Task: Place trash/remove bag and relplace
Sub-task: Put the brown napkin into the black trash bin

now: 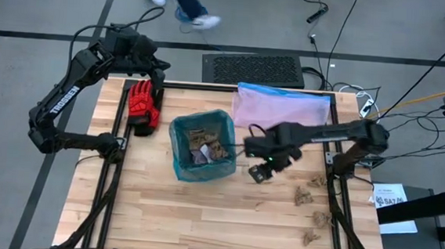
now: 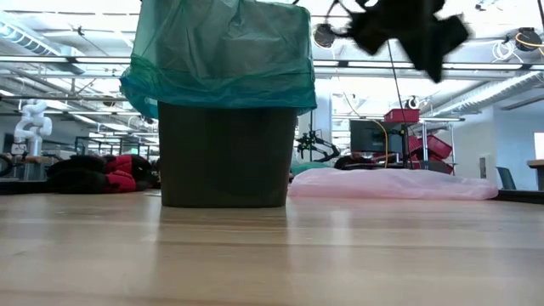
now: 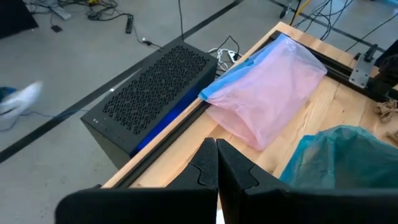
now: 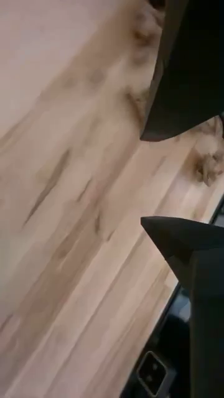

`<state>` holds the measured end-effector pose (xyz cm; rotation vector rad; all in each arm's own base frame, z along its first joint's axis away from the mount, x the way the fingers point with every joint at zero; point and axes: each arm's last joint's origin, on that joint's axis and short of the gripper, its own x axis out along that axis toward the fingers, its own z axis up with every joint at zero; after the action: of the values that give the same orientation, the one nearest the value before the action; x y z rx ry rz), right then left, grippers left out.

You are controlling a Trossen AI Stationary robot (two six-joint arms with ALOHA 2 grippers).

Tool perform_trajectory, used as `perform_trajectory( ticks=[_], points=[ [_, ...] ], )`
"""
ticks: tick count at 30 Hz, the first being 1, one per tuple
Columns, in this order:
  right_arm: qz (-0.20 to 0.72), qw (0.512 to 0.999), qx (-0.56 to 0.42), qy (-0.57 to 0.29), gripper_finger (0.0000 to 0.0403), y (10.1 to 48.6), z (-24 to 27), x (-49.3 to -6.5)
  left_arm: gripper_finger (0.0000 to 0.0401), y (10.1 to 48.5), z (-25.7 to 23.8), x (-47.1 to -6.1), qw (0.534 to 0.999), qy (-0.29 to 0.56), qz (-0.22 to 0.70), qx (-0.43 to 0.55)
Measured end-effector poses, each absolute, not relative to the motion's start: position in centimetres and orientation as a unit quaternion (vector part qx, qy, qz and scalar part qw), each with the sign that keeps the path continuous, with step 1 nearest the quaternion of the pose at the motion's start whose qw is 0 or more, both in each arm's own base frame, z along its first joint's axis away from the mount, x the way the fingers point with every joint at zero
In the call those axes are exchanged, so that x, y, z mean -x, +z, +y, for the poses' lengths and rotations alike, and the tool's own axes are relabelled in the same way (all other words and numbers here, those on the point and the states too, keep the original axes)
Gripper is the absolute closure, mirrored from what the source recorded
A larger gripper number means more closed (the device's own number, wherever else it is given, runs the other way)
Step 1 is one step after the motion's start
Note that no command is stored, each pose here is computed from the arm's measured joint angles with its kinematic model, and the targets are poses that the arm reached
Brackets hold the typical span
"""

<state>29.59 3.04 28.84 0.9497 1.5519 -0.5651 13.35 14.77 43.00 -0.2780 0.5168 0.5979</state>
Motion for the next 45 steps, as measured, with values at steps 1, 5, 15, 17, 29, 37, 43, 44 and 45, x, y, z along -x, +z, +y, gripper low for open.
perform_trajectory(
  ticks=[1,5,15,17,29,37,43,44,45],
  points=[
    [0.655,0.576,-0.416,-0.258,0.0200,28.6,3.4,-28.7,0.0401,43.0,14.7,-13.4,0.914,0.288,0.250,0.137],
    [0.619,0.549,-0.439,-0.349,0.0195,28.0,4.2,-24.6,0.0401,43.0,14.7,-13.4,0.916,0.283,0.249,0.139],
    [0.591,0.494,-0.522,-0.365,0.0130,23.4,6.3,-19.1,0.0401,43.0,14.6,-13.5,0.924,0.252,0.243,0.151],
    [0.599,0.494,-0.515,-0.363,0.0117,22.4,7.0,-18.5,0.0401,43.0,14.6,-13.5,0.923,0.253,0.240,0.161],
    [0.645,0.465,-0.458,-0.398,0.0150,17.2,9.6,-16.2,0.0401,43.0,14.5,-13.5,0.924,0.251,0.240,0.164],
    [0.612,0.501,-0.491,-0.366,0.0386,16.8,10.4,-17.6,0.0401,43.0,14.5,-13.5,0.922,0.253,0.237,0.172],
    [0.531,0.533,-0.570,-0.330,0.0401,18.0,10.2,-19.9,0.0401,43.1,14.6,-13.5,0.923,0.254,0.233,0.172],
    [0.512,0.543,-0.581,-0.326,0.0401,18.6,10.0,-20.4,0.0401,43.1,14.6,-13.5,0.923,0.254,0.233,0.172],
    [0.493,0.552,-0.590,-0.322,0.0402,19.3,9.8,-20.9,0.0401,43.1,14.6,-13.5,0.923,0.254,0.233,0.172]
  ],
)
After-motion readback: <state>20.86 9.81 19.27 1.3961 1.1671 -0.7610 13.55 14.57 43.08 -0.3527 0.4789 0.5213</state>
